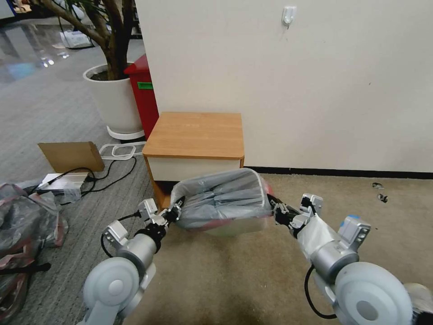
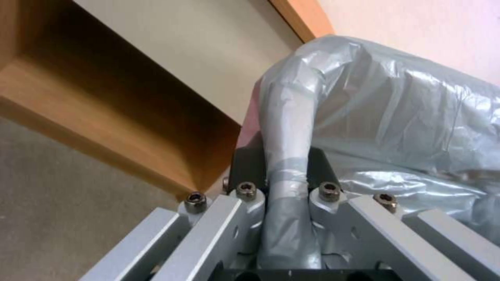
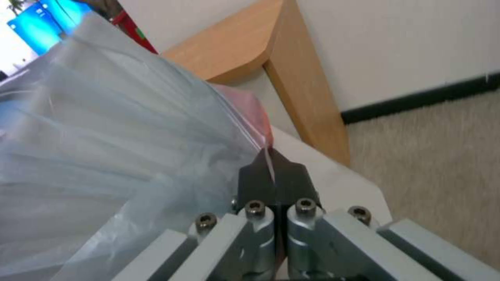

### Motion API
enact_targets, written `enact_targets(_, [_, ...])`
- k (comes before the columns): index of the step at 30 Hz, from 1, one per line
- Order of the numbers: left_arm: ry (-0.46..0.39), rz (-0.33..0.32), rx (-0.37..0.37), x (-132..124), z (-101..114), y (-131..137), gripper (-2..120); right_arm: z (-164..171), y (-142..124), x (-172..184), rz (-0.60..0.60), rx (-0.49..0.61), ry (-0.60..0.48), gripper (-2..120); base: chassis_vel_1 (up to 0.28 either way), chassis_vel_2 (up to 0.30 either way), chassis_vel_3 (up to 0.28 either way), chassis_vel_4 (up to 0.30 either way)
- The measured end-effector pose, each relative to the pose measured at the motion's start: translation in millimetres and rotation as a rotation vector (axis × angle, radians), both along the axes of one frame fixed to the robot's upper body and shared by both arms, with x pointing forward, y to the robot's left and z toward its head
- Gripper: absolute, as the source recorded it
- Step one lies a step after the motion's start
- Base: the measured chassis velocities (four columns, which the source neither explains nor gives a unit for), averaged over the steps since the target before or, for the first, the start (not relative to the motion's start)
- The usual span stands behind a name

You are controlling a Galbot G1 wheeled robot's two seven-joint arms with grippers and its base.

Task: Pick up the garbage bag from the table and place it over the trash can.

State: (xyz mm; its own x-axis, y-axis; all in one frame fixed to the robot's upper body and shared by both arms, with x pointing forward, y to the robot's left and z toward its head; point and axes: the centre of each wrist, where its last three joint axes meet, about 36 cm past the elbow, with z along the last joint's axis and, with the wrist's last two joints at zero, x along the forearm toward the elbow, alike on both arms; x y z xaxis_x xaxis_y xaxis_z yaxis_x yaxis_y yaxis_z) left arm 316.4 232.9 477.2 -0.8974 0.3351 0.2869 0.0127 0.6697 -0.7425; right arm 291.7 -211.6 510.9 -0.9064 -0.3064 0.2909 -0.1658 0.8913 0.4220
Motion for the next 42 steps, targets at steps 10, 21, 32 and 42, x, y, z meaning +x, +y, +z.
enact_targets(10, [0.016,-0.014,-0.011,-6,1,0,5,-23,3,14,0.037,-0.029,-0.100,0,0.000,0.000,0.000,0.000])
enact_targets(21, [0.027,-0.025,-0.023,-12,2,0,5,-58,10,23,0.071,-0.054,-0.165,0,0.000,0.000,0.000,0.000])
enact_targets(32, [0.020,-0.053,-0.058,-5,8,1,7,-83,5,38,0.071,-0.146,-0.233,0,0.000,0.000,0.000,0.000])
enact_targets(42, [0.051,-0.045,-0.060,3,3,3,7,-76,1,36,0.071,-0.121,-0.222,0,0.000,0.000,0.000,0.000])
